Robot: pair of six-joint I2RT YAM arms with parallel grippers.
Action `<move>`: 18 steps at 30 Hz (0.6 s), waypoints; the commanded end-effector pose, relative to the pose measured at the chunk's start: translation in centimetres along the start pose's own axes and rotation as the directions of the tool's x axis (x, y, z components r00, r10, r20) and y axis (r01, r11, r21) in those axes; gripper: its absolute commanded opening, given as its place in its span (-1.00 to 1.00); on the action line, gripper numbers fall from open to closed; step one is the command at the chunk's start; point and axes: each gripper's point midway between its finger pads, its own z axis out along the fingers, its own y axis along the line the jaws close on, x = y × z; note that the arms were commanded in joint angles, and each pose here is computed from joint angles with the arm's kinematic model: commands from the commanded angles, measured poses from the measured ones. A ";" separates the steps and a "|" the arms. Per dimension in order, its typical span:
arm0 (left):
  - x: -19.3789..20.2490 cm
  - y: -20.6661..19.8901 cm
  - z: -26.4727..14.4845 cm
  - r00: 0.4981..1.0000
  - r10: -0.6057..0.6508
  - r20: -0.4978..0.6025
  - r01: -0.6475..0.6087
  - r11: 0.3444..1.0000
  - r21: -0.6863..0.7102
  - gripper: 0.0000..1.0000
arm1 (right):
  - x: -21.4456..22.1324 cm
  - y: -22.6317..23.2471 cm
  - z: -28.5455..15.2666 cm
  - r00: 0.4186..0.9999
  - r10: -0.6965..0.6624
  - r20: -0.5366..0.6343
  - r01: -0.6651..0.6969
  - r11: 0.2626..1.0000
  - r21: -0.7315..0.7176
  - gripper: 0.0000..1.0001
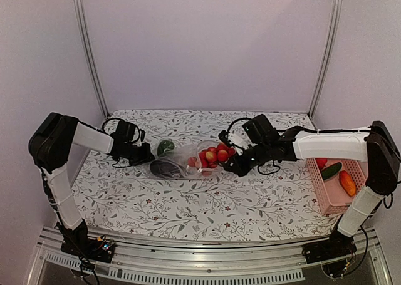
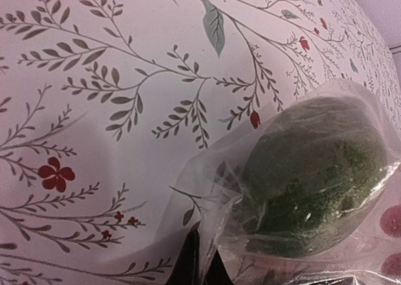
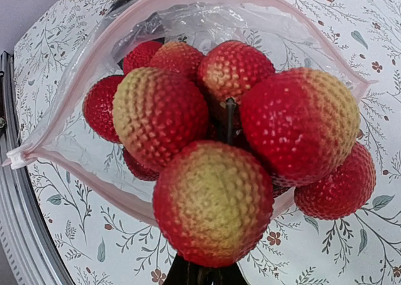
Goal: Open the zip-top bag and remove the fake food
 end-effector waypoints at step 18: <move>-0.1 0.5 0.1 1.000 0.005 0.003 -0.005 0.999 -0.040 -1.00 | -1.9 -4.3 -12.4 0.923 0.199 0.328 -0.262 0.951 0.163 -1.00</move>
